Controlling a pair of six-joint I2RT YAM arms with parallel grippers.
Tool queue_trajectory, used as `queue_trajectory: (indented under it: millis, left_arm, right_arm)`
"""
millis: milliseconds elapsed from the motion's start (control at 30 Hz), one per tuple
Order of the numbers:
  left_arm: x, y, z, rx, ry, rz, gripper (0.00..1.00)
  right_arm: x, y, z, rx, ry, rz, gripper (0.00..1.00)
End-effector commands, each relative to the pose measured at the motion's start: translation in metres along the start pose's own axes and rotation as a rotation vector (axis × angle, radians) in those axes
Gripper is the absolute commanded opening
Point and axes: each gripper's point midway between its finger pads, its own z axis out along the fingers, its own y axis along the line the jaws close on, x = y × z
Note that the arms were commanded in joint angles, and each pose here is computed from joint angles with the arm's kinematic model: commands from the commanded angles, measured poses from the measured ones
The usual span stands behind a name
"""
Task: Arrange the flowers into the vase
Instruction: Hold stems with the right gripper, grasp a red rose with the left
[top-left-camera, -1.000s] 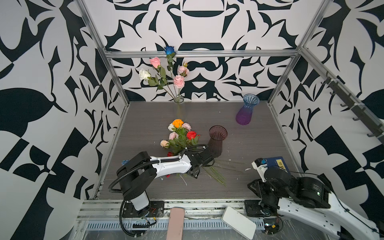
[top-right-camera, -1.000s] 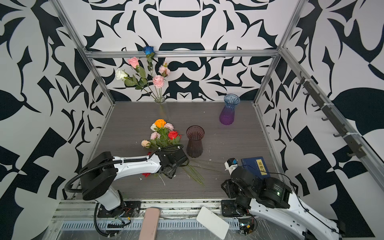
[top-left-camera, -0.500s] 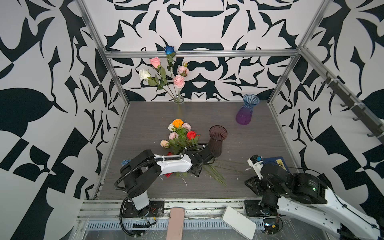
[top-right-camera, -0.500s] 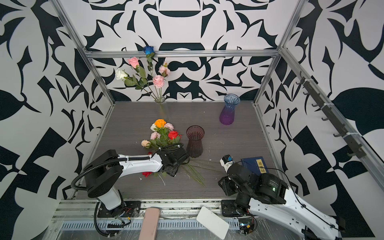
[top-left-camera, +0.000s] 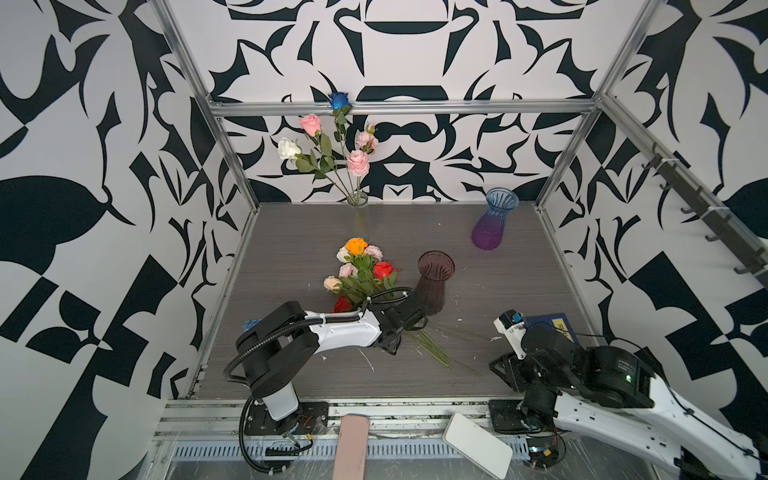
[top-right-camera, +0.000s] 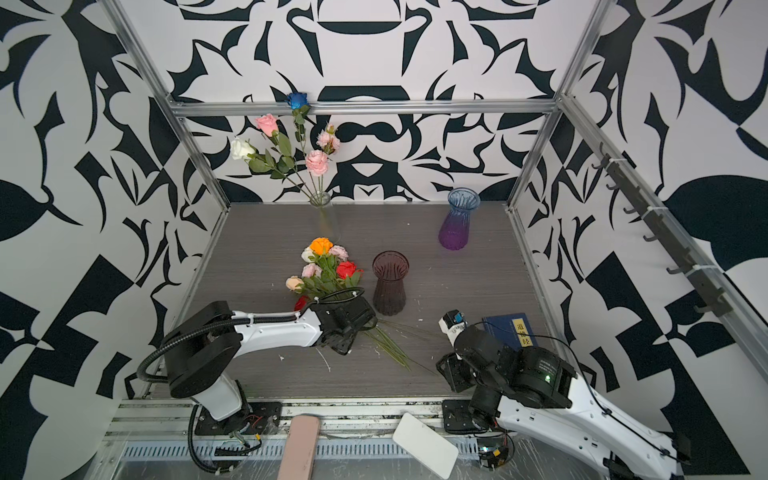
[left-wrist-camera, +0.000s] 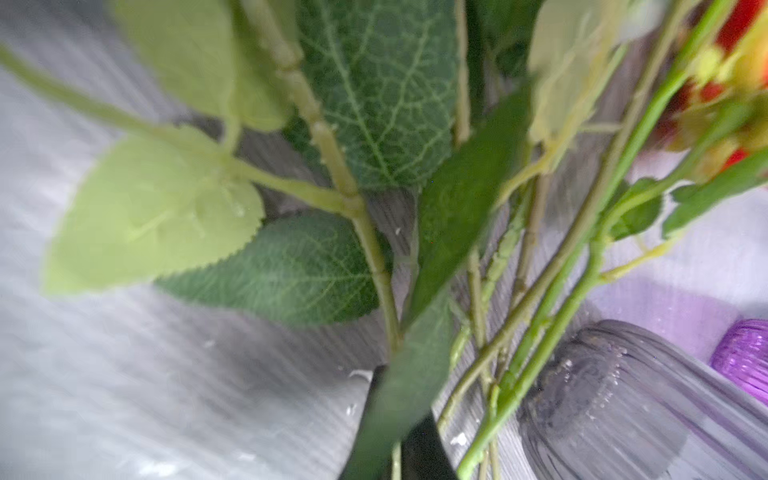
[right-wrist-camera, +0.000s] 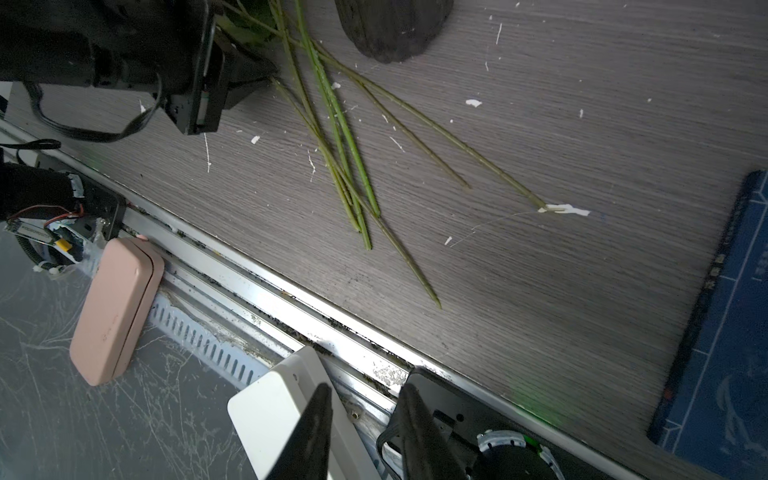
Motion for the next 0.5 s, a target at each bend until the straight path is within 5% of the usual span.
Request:
queue_trajectory:
  millis: [0, 267, 467]
  left_arm:
    - [-0.026, -0.003, -0.029, 0.033, -0.082, -0.357, 0.0]
    - [-0.071, -0.019, -0.114, 0.204, -0.163, -0.367, 0.0]
    - [-0.124, -0.062, -0.207, 0.549, -0.272, -0.263, 0.0]
  right_arm:
    - [-0.017, 0.011, -0.007, -0.027, -0.05, -0.031, 0.31]
    - [-0.025, 0.021, -0.001, -0.052, -0.057, -0.053, 0.31]
    - [-0.016, 0.022, 0.021, -0.066, -0.02, -0.003, 0.31]
